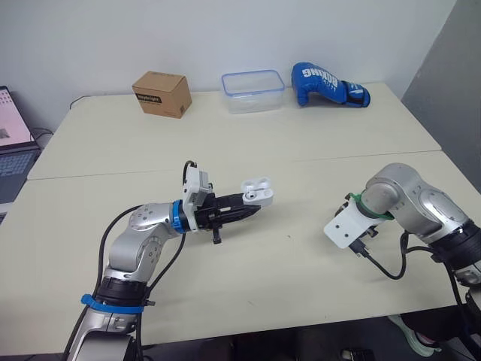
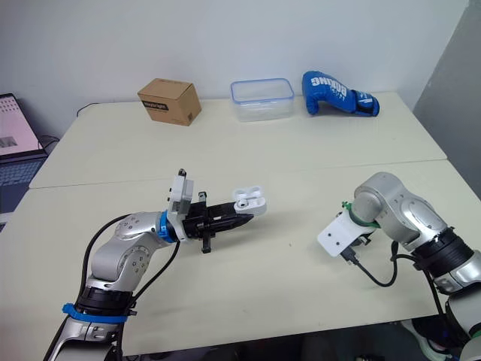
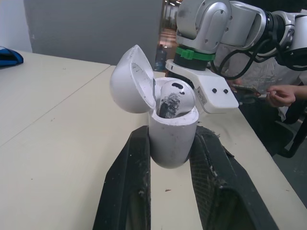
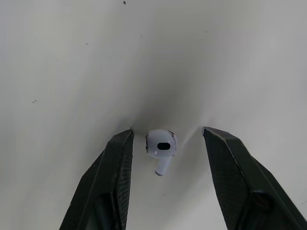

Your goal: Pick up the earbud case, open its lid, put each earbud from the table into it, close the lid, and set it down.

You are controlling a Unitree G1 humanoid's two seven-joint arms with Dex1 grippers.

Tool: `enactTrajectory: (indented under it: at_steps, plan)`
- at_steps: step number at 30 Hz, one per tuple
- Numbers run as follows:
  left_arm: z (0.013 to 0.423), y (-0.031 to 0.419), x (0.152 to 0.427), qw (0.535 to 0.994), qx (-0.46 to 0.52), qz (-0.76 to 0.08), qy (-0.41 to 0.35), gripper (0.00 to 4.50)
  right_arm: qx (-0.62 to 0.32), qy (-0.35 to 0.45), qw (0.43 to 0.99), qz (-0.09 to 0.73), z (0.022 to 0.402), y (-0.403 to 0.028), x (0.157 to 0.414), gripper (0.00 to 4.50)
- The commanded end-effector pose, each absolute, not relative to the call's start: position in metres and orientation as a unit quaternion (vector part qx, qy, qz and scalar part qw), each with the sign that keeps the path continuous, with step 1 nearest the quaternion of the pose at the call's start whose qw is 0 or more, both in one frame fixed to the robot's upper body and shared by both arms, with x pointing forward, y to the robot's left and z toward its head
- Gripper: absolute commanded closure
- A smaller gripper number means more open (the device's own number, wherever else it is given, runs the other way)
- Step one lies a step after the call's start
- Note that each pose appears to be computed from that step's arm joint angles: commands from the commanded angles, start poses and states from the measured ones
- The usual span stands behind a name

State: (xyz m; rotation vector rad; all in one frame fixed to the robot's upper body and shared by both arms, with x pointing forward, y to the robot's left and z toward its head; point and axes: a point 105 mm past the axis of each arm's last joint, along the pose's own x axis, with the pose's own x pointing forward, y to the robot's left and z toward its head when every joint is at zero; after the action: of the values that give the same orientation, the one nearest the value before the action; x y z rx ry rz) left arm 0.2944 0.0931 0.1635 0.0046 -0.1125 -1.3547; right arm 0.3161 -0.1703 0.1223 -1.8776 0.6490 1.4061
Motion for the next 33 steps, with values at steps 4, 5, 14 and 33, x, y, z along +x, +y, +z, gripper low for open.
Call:
enactTrajectory:
  at_steps: [4, 5, 14, 33]
  plan:
    - [0.175, 0.089, 0.289, 0.770, 0.015, -0.633, -0.080, 3.76, -0.728, 0.266, 0.330, 0.538, 0.127, -0.177, 0.313, 2.14]
    - [0.175, 0.089, 0.289, 0.770, 0.015, -0.633, -0.080, 3.76, -0.729, 0.266, 0.330, 0.537, 0.127, -0.177, 0.313, 2.14]
    - [0.175, 0.089, 0.288, 0.770, 0.015, -0.632, -0.080, 3.76, -0.728, 0.270, 0.328, 0.539, 0.125, -0.179, 0.311, 3.31]
    - [0.173, 0.089, 0.290, 0.772, 0.011, -0.630, -0.079, 3.76, -0.701, 0.270, 0.402, 0.523, 0.146, -0.178, 0.312, 4.10]
